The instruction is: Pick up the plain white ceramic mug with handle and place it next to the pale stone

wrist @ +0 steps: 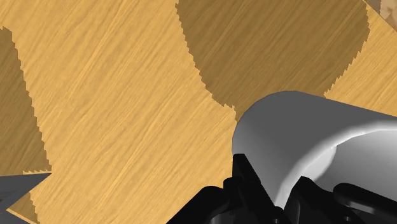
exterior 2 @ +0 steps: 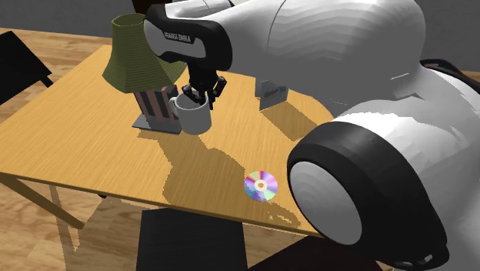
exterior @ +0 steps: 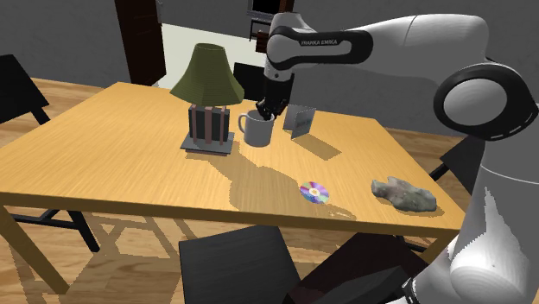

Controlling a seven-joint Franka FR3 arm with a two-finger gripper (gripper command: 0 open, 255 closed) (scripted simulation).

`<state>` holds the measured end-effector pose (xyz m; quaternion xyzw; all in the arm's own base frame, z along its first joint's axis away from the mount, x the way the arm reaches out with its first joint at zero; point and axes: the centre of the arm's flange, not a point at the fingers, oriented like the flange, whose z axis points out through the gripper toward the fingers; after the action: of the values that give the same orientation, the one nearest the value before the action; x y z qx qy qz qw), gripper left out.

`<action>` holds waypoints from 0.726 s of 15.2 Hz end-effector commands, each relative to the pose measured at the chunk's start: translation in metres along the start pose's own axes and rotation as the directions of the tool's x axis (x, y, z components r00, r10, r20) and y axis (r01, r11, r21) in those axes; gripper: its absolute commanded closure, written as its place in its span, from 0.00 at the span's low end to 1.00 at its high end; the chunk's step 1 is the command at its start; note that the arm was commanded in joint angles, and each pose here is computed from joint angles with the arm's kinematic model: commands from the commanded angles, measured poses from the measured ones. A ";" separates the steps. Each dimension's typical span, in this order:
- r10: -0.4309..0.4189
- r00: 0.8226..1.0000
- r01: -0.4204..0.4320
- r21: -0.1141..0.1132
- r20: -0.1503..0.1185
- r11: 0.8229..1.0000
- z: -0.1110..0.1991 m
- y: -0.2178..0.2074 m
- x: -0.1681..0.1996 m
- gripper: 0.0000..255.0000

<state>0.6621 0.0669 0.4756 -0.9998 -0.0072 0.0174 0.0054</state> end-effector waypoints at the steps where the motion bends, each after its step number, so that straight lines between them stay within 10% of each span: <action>1: 0.000 1.000 0.000 0.000 0.000 1.000 -0.010 0.000 -0.001 1.00; 11: 0.000 1.000 0.000 0.000 0.000 1.000 -0.045 0.024 -0.032 1.00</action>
<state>0.6418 0.0487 0.5189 -0.9998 -0.0072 0.0176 0.0053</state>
